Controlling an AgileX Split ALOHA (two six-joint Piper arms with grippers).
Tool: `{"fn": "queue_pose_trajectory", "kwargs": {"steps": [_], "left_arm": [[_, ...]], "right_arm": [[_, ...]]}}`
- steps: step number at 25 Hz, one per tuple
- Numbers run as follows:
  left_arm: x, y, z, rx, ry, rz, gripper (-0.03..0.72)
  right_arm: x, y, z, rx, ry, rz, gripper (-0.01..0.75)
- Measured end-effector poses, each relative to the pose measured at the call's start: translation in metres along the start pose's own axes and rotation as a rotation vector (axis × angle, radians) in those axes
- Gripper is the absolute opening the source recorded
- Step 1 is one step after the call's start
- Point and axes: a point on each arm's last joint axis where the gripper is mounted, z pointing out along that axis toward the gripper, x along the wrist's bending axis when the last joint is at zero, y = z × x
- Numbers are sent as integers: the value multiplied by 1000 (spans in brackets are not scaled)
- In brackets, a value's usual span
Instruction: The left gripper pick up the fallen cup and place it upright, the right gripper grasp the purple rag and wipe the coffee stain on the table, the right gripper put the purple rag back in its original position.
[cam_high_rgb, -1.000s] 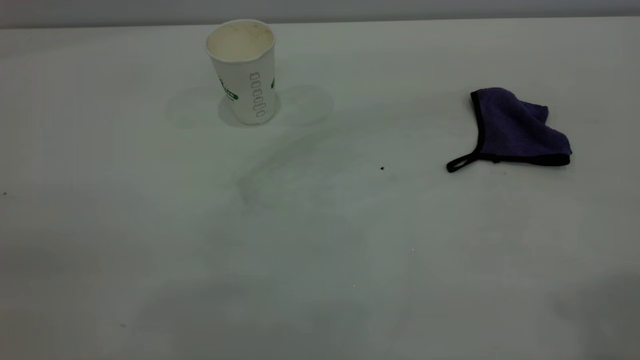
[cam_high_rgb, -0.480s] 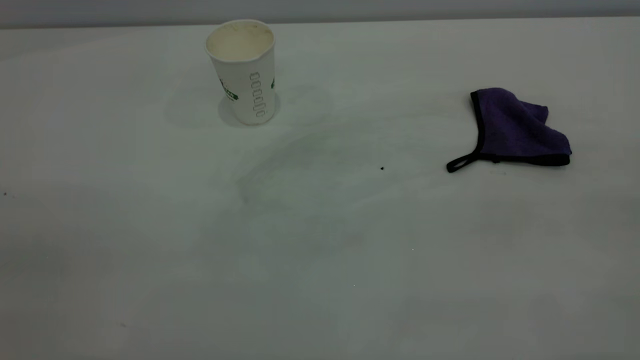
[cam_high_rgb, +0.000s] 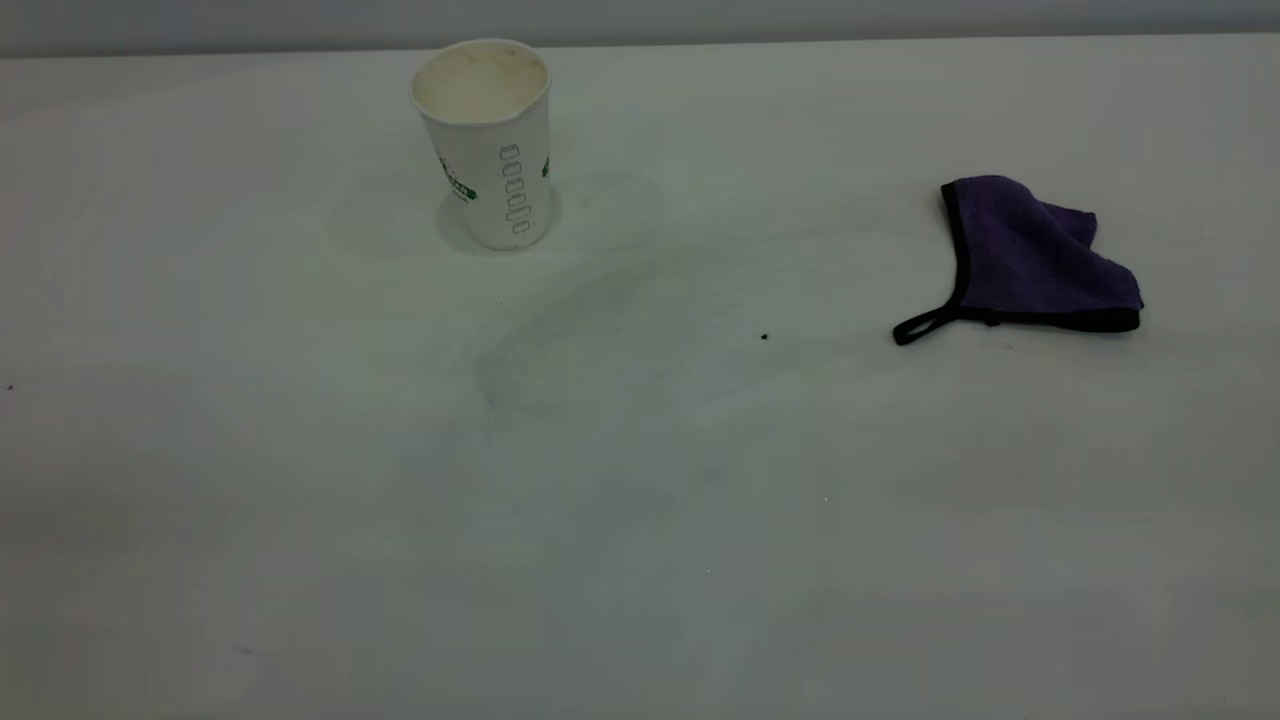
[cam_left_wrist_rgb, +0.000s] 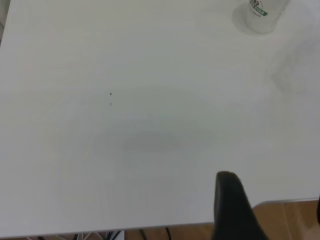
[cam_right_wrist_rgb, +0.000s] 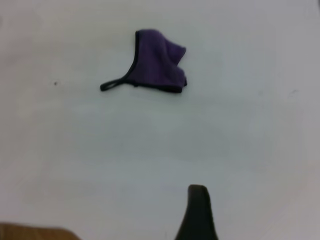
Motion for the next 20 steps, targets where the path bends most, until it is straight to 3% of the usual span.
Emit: {"fn": "queue_pose_trajectory", "kwargs": {"steps": [12,20], "left_arm": [[0,0,0,0,0,0,465],[0,0,0,0,0,0,465]], "right_arm": [[0,-3,-4,-37,-5,2,624],[0,-3,-4,-37,-5,2,489]]}}
